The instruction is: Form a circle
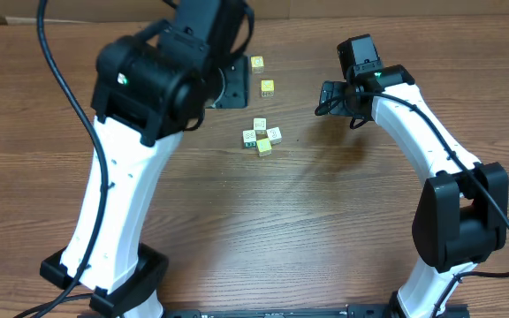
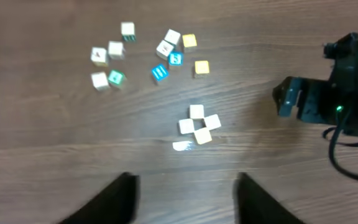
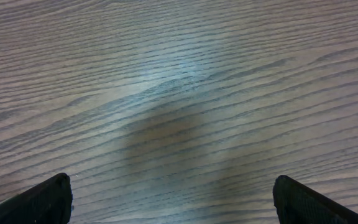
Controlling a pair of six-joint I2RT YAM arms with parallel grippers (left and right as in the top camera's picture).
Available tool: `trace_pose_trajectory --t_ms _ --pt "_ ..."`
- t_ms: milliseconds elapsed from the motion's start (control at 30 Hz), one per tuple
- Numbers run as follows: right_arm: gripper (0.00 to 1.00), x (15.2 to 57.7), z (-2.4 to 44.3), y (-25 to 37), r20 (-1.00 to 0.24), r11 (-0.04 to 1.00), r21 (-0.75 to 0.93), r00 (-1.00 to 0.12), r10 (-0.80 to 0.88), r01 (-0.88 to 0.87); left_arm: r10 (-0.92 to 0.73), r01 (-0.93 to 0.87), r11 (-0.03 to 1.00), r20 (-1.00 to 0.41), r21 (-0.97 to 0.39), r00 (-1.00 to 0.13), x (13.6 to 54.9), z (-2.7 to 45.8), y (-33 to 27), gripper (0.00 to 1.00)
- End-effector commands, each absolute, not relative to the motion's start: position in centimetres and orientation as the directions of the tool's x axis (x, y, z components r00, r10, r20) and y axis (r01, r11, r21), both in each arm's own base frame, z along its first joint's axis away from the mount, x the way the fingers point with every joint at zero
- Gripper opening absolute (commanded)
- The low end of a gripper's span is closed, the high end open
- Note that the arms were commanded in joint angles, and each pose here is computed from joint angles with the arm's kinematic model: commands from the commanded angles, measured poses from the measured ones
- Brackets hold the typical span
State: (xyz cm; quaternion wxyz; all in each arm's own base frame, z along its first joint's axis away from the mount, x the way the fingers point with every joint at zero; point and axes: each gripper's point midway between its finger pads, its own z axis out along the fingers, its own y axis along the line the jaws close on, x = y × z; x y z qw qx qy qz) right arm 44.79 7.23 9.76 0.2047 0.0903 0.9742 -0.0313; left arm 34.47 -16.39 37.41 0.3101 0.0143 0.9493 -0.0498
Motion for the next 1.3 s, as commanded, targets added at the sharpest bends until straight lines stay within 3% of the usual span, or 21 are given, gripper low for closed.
trace_pose_trajectory --t_ms 0,33,67,167,200,233,600,867,1267 --pt "1.00 45.2 10.8 7.3 -0.428 0.982 -0.012 -0.888 0.164 0.188 0.027 0.052 0.998 -0.674 -0.017 -0.738 33.3 40.4 -14.0 0.70" --pt "1.00 45.2 10.8 7.3 -0.428 0.982 -0.013 -0.889 0.164 0.187 0.024 0.052 0.998 -0.678 -0.020 -0.734 33.1 40.6 -13.9 0.84" --pt "1.00 45.2 10.8 7.3 -0.428 0.982 -0.013 -0.889 0.164 0.187 0.018 0.050 0.998 -0.682 -0.027 -0.731 32.9 40.8 -13.8 0.91" --pt "1.00 45.2 10.8 7.3 -0.428 0.982 -0.013 -0.889 0.164 0.187 0.008 0.043 0.999 -0.689 -0.033 -0.725 32.7 41.2 -13.6 0.77" --pt "1.00 45.2 10.8 7.3 -0.428 0.982 -0.013 -0.889 0.164 0.187 0.009 0.043 0.998 -0.689 -0.033 -0.724 32.7 41.2 -13.6 0.82" --pt "1.00 45.2 10.8 7.3 -0.428 0.982 -0.013 -0.889 0.164 0.188 0.008 0.044 0.998 -0.690 -0.034 -0.724 32.8 41.2 -13.6 1.00" --pt "1.00 45.2 10.8 7.3 -0.428 0.982 -0.013 -0.889 0.164 0.187 0.014 0.090 0.994 -0.776 -0.055 -0.630 36.9 41.1 -16.0 1.00" --pt "1.00 45.2 10.8 7.3 -0.428 0.982 -0.013 -0.889 0.164 0.187 0.003 0.070 0.996 -0.777 -0.053 -0.629 38.0 35.2 -14.6 1.00" --pt "1.00 45.2 10.8 7.3 -0.428 0.982 -0.013 -0.889 0.164 0.187 -0.195 0.126 0.951 -0.862 -0.283 -0.468 38.0 24.0 -10.0 1.00"
